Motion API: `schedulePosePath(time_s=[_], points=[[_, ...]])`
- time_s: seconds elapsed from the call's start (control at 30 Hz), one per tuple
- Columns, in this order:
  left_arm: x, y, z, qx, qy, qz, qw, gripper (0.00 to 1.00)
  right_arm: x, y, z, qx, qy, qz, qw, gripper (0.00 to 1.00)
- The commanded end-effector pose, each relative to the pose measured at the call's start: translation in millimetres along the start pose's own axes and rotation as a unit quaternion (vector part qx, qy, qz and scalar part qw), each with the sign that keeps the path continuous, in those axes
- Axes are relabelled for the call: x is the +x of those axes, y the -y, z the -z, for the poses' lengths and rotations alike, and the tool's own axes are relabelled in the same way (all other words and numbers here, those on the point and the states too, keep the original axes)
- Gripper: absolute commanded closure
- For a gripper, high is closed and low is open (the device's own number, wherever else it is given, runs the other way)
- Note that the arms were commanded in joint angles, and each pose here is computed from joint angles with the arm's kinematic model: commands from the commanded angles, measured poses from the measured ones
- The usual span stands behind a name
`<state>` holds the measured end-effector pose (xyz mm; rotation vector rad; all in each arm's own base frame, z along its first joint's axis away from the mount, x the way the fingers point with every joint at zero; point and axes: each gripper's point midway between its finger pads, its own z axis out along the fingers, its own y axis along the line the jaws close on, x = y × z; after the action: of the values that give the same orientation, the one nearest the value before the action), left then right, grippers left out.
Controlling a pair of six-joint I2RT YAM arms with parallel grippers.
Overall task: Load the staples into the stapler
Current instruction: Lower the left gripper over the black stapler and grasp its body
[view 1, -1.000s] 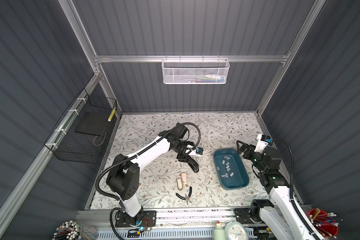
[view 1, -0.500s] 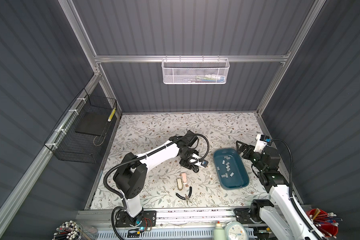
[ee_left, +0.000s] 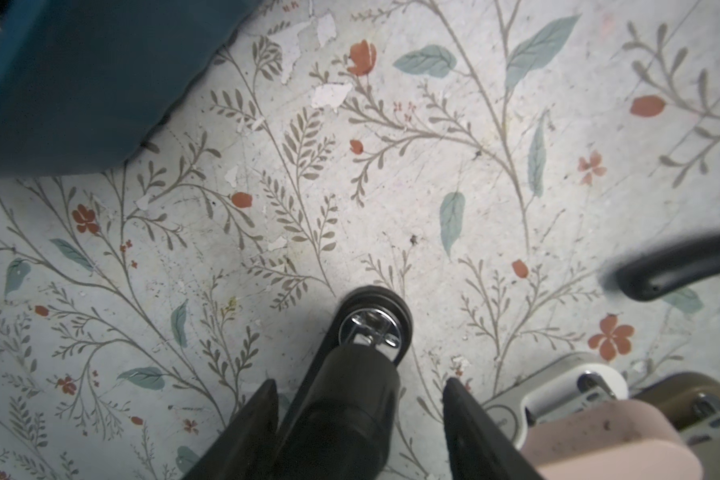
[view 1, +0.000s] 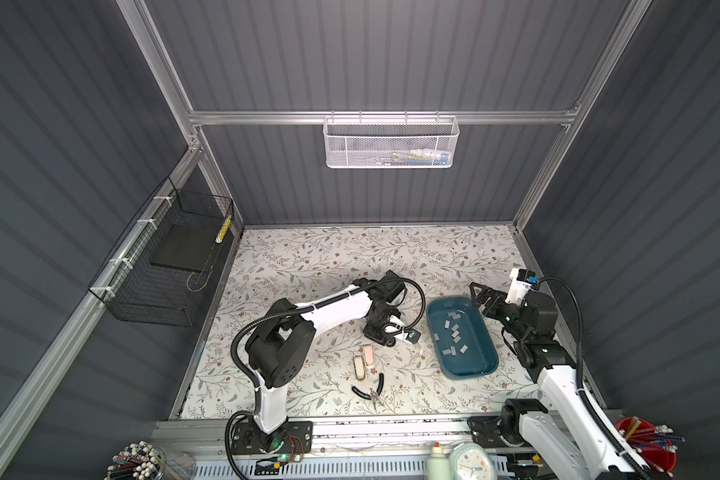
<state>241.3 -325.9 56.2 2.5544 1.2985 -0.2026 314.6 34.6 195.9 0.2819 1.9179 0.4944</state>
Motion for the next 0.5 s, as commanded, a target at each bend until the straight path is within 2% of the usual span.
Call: schedulePosePath(time_s=[0.0, 0.2, 0.33, 0.47], points=[[-6.0, -9.5, 7.1, -0.005, -0.002, -0.003, 1.0, 0.46, -13.0, -8.0, 1.9, -0.011, 0.012, 0.009, 1.0, 0.01], [-7.3, -9.4, 9.8, -0.005, -0.001, -0.006, 1.0, 0.54, -12.1, -7.4, 0.6, -0.01, 0.009, 0.008, 1.0, 0.01], [-6.3, -9.1, 10.2, -0.007, -0.003, -0.007, 1.0, 0.43, -11.8, -7.1, -0.3, -0.01, 0.007, 0.007, 1.0, 0.01], [-3.4, -9.5, 8.2, -0.011, -0.011, -0.009, 1.0, 0.38, -10.9, -6.6, -1.7, -0.008, 0.004, 0.006, 1.0, 0.01]])
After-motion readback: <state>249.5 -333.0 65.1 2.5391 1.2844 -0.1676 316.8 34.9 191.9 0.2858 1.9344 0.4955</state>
